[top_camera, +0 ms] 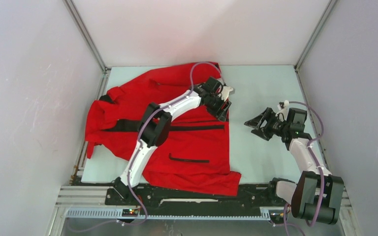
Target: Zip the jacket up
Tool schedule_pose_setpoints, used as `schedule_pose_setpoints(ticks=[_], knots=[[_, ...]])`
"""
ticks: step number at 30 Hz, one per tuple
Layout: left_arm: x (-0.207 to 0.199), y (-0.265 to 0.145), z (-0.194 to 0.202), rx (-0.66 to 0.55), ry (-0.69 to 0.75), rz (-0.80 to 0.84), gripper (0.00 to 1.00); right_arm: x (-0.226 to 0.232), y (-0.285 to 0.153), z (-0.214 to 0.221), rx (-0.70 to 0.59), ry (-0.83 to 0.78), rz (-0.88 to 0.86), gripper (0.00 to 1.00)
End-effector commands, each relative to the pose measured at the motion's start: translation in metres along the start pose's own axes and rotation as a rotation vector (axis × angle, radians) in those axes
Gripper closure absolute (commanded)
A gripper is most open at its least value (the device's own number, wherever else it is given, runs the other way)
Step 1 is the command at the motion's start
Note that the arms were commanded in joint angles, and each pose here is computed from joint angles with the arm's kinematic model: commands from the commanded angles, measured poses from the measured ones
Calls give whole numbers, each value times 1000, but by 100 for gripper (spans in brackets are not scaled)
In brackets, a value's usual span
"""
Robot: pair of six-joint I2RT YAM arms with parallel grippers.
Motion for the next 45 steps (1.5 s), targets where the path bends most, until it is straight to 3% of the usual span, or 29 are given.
schedule_pose_setpoints(ticks=[1, 3, 7, 9, 13, 14, 17, 21, 26, 35, 45], knots=[[-24, -3, -16, -32, 55, 34, 37, 4, 3, 1, -2, -22, -25, 27], [-21, -1, -13, -22, 74, -10, 38, 1, 5, 2, -3, -7, -15, 27], [-20, 0, -6, -25, 96, -36, 52, -1, 10, -1, -1, 76, -9, 29], [-18, -3, -4, -45, 101, -53, 61, -2, 13, -6, -10, 130, -7, 39], [-23, -15, -12, -124, 132, -68, 69, -16, 25, -11, -31, 285, 60, 45], [-24, -17, -13, -138, 137, -67, 74, -17, 30, -11, -21, 315, 59, 51], [-31, -22, -15, -158, 137, -39, 90, -13, 44, -15, 11, 343, 23, 59], [-40, -25, -16, -167, 119, 3, 99, -12, 63, -11, 80, 339, -3, 57], [-52, -35, -19, -207, 90, 41, 100, -14, 84, 1, 156, 402, -10, 46], [-69, -52, -18, -257, 59, 98, 100, -10, 96, -7, 123, 489, 4, 47], [-75, -64, -18, -288, 64, 61, 99, 7, 112, 8, 198, 540, -38, 44]])
Point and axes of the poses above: each gripper's point midway between its finger pads, its own y axis out along the fingers, its own x axis along the line the jaws close on, z = x × y, the point moved 1 cm from there along -y, back along the fingers, and after that the axes turned 3 degrees about -y, right-handed, at the moved point
